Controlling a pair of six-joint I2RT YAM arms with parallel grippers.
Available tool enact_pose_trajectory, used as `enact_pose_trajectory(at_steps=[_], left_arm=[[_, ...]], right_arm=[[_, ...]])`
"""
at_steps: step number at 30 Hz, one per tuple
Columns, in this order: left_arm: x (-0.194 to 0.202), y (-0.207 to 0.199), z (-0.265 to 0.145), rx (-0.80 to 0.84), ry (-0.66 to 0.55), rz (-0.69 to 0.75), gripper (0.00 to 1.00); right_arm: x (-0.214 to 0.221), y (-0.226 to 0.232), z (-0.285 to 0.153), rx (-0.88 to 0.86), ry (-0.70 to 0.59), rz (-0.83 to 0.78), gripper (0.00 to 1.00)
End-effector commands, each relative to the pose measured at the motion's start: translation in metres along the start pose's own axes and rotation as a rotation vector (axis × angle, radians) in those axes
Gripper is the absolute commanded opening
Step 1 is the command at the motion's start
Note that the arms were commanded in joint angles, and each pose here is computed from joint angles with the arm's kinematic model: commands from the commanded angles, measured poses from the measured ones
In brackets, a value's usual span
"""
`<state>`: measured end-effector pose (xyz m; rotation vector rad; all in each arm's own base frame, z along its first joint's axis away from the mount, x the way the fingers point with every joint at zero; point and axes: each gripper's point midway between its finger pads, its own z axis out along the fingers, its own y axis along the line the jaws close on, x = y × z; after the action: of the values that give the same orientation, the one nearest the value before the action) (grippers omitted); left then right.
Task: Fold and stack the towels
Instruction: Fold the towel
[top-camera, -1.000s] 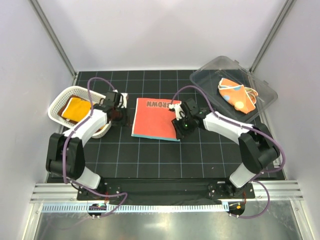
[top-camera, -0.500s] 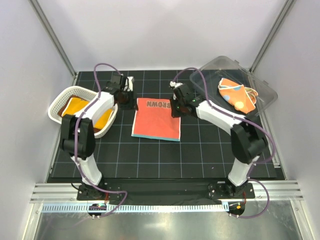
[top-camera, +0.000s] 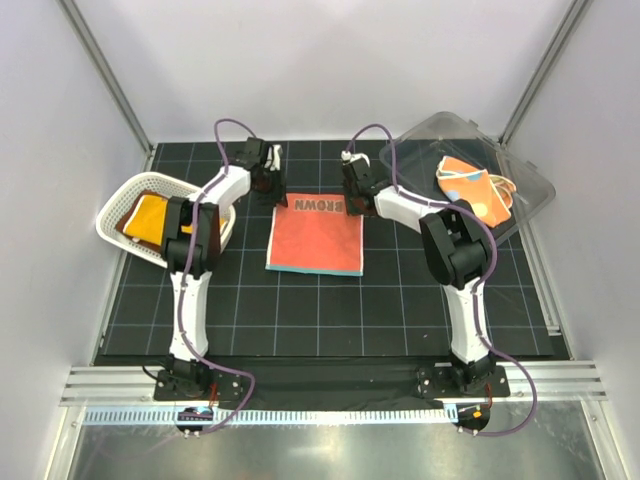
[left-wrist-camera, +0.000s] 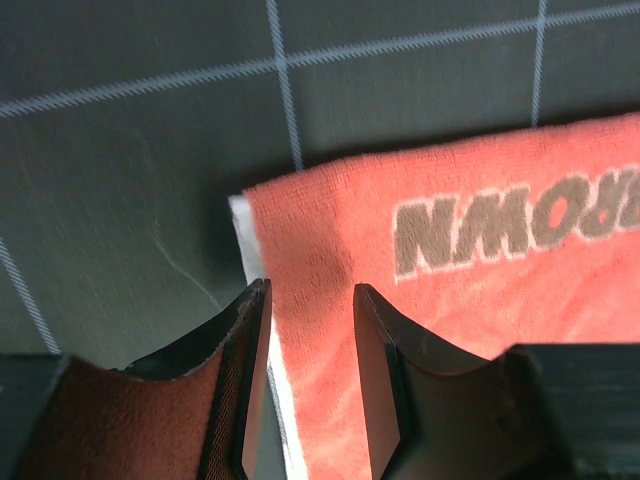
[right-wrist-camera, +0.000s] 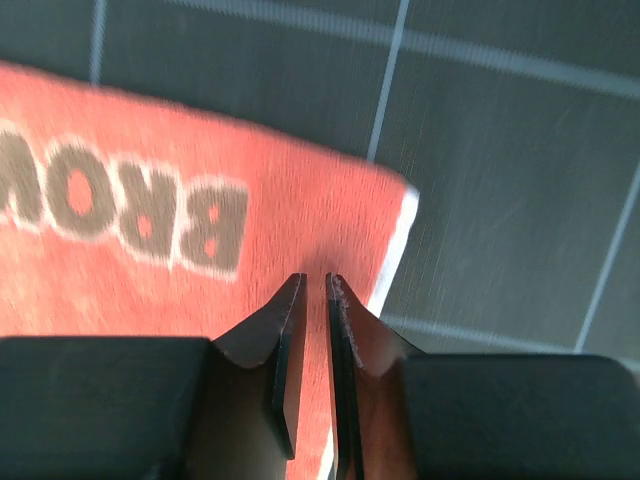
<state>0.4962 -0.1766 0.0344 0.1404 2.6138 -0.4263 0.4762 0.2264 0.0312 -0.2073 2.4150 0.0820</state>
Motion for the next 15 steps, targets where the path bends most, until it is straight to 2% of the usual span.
enact_pose_trajectory(at_steps=[1, 4, 9, 15], left_arm=[[-0.011, 0.005, 0.007, -0.025, -0.022, 0.011, 0.42], [-0.009, 0.011, 0.012, -0.051, -0.023, 0.016, 0.43], [0.001, 0.014, 0.015, -0.062, -0.001, -0.004, 0.43], [0.028, 0.008, 0.005, -0.031, 0.016, -0.093, 0.45]], right_arm=[[-0.051, -0.004, -0.003, 0.033, -0.153, -0.012, 0.21], [-0.048, -0.009, 0.007, 0.042, -0.138, -0.028, 0.21], [-0.023, -0.014, 0.020, 0.050, -0.045, -0.095, 0.21], [0.001, -0.013, 0.012, 0.011, 0.015, -0.124, 0.22]])
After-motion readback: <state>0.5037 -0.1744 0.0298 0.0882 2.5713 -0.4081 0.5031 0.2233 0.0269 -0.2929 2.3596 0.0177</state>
